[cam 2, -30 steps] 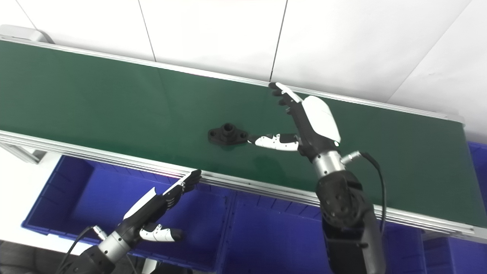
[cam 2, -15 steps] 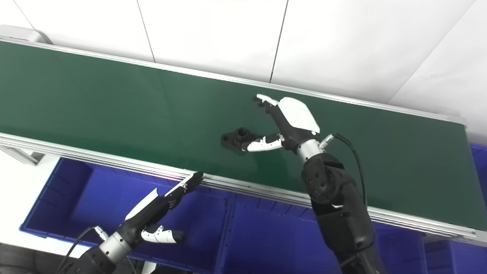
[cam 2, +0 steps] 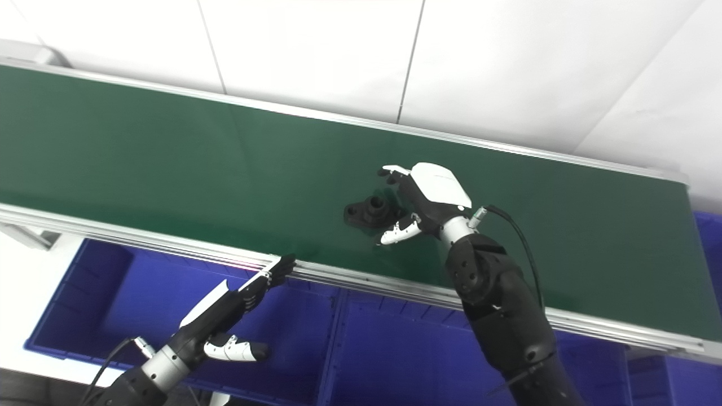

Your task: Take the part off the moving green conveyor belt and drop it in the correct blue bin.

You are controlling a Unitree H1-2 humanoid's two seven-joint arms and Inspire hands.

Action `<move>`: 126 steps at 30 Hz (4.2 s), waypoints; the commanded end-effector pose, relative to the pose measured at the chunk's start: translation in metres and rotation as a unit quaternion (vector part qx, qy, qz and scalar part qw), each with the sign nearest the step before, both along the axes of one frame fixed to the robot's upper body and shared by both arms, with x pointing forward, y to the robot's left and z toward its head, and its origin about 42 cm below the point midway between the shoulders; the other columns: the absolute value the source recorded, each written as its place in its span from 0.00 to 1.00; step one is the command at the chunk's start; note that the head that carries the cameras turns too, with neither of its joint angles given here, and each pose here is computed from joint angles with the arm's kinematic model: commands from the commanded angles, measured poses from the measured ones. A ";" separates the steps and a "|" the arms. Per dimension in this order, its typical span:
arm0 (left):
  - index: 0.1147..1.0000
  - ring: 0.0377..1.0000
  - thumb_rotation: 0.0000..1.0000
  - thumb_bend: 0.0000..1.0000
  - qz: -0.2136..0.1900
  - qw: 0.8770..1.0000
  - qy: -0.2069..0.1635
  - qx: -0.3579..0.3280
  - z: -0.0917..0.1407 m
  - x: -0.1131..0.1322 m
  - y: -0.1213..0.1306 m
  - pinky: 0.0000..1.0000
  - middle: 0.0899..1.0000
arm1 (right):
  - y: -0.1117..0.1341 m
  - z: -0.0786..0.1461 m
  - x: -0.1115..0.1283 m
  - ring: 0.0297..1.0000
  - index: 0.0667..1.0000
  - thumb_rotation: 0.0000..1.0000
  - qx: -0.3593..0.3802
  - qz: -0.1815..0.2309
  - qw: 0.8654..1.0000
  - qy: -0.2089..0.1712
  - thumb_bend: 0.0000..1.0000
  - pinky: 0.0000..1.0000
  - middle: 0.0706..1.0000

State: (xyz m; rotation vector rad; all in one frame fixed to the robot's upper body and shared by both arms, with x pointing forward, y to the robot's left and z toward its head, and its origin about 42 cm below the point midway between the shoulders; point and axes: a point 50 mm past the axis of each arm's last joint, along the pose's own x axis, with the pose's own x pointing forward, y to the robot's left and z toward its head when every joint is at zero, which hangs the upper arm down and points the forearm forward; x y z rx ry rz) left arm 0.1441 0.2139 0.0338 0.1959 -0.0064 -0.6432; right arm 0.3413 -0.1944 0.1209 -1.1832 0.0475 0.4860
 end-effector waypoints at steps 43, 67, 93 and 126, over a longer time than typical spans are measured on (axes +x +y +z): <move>1.00 1.00 0.68 0.82 0.006 0.999 -0.033 -0.018 0.013 0.005 0.007 0.99 1.00 | 0.004 -0.014 -0.034 0.22 0.46 0.00 -0.007 0.044 0.995 -0.088 0.53 0.17 0.43; 1.00 1.00 0.69 0.82 0.008 0.999 -0.036 -0.027 0.018 -0.002 0.004 1.00 1.00 | -0.006 0.053 -0.128 0.27 0.45 0.00 0.109 -0.022 0.972 -0.207 0.53 0.24 0.43; 0.98 0.95 0.57 0.84 0.006 0.996 -0.074 -0.053 0.043 0.003 0.009 0.89 0.98 | -0.022 0.010 -0.193 0.22 0.45 0.00 0.031 0.036 0.998 0.050 0.53 0.17 0.43; 0.98 0.95 0.58 0.85 0.008 0.996 -0.077 -0.050 0.047 -0.002 0.009 0.90 0.98 | 0.003 0.023 -0.215 0.71 0.83 0.64 0.020 0.010 0.997 0.076 0.70 0.61 0.78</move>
